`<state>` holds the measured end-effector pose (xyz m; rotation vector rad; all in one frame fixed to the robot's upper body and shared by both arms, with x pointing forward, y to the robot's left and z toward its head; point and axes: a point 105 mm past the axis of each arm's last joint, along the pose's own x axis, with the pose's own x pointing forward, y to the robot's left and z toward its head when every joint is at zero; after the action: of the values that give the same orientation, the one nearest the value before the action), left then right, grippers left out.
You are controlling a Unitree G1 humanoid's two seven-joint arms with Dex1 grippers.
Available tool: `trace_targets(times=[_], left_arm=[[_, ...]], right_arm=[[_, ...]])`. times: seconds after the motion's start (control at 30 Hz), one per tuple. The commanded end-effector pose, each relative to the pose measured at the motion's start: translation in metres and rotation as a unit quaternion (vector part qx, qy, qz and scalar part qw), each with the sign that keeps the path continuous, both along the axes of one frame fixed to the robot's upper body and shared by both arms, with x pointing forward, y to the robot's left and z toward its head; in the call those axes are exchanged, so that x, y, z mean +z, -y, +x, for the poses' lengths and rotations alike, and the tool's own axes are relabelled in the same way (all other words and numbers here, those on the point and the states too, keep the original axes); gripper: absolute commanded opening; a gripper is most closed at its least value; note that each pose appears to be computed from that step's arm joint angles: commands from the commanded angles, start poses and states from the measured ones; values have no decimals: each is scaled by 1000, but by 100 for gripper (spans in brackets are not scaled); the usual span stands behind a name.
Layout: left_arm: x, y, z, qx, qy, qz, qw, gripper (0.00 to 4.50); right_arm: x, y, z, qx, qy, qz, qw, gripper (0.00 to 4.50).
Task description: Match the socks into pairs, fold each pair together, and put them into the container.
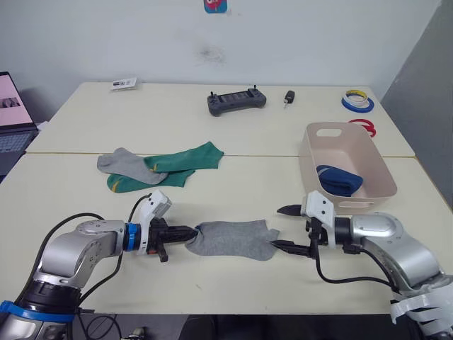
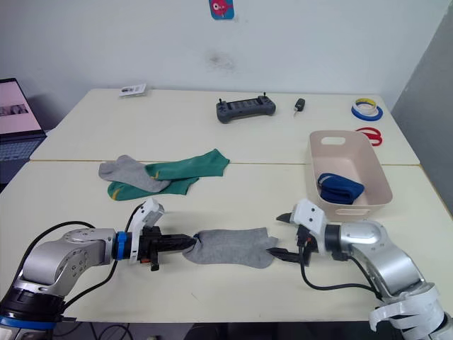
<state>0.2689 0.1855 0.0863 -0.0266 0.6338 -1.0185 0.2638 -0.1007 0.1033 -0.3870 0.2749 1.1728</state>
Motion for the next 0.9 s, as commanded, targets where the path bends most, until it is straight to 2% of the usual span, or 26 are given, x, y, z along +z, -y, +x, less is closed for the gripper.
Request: trace_targets(times=[0.03, 0.17, 0.27, 0.6, 0.63, 0.9], left_arm=[[6, -5, 1, -8, 16, 9, 1000, 0], [7, -12, 1, 2, 20, 12, 1000, 0], [4, -8, -2, 4, 14, 7, 1000, 0], [0, -9, -7, 3, 9, 11, 1000, 0], [0, -9, -8, -3, 7, 11, 1000, 0], [7, -17, -29, -49, -29, 25, 998, 0]], right_arm=[[0, -6, -3, 7, 14, 5, 1000, 448], [-3, -12, -7, 17, 13, 4, 1000, 448], [-4, -8, -9, 20, 8, 7, 1000, 391], [-8, -20, -12, 29, -1, 17, 999, 29], [-9, -19, -14, 33, -3, 15, 999, 3], [-2, -14, -39, 69, -36, 12, 997, 3]])
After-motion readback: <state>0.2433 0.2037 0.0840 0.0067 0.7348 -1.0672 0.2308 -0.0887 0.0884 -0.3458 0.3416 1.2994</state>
